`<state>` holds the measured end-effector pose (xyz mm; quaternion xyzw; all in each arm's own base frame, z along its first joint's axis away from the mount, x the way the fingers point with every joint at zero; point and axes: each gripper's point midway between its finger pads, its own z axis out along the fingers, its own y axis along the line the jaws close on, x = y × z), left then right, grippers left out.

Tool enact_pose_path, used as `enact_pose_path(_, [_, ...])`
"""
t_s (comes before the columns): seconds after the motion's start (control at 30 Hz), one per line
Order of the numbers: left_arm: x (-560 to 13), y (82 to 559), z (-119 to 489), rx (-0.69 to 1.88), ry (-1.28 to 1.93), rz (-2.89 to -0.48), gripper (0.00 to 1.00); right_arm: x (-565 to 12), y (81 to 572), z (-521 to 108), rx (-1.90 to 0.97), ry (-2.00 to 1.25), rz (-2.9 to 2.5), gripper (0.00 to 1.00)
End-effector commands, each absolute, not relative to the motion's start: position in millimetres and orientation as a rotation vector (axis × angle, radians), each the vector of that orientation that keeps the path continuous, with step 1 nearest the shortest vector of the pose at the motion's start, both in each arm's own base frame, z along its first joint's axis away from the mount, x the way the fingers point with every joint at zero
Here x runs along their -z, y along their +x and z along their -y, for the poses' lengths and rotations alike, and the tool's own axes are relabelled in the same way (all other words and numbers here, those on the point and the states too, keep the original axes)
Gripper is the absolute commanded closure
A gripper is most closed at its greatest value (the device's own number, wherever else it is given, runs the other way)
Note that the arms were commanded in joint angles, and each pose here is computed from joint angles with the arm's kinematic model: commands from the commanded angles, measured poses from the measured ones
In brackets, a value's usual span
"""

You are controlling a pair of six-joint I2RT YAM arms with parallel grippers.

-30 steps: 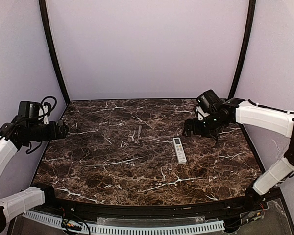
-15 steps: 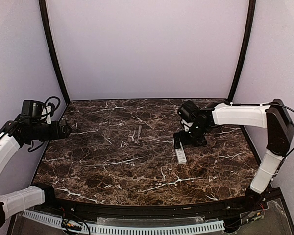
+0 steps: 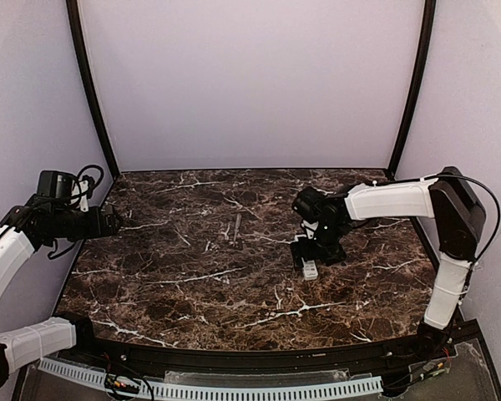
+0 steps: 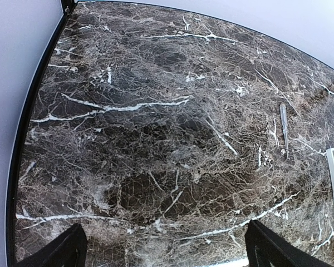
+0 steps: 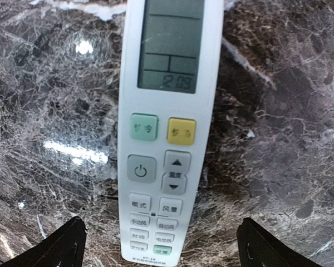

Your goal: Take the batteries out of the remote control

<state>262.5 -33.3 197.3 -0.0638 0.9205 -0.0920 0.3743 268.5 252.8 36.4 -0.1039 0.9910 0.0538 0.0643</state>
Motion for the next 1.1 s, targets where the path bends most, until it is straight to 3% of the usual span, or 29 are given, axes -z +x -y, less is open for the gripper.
enact_pose_path(0.0, [-194.0,263.2,33.1,0.245,-0.172,-2.365,0.00,-30.8,261.6,-259.5,-0.138,-0.324,-3.033,0.09])
enact_pose_path(0.13, [-193.4,263.3,33.2,0.246,-0.173,-2.367,0.00,-27.9,261.0,-256.9,-0.087,-0.333,-3.041,0.17])
enact_pose_path(0.37, [-192.0,264.0,32.0,0.242,-0.181,-2.372,0.00,-23.9,258.6,-254.4,-0.046,-0.345,-3.052,0.40])
enact_pose_path(0.67, [-190.8,264.3,30.3,0.235,-0.188,-2.378,0.00,-21.8,257.0,-251.5,-0.003,-0.349,-3.053,0.57])
enact_pose_path(0.87, [-190.5,264.0,29.5,0.232,-0.192,-2.379,0.00,-22.9,255.9,-252.6,0.002,-0.355,-3.043,0.73])
enact_pose_path(1.07, [-192.3,264.0,31.3,0.239,-0.172,-2.373,0.00,-38.9,260.7,-253.2,-0.016,-0.391,-2.988,0.76])
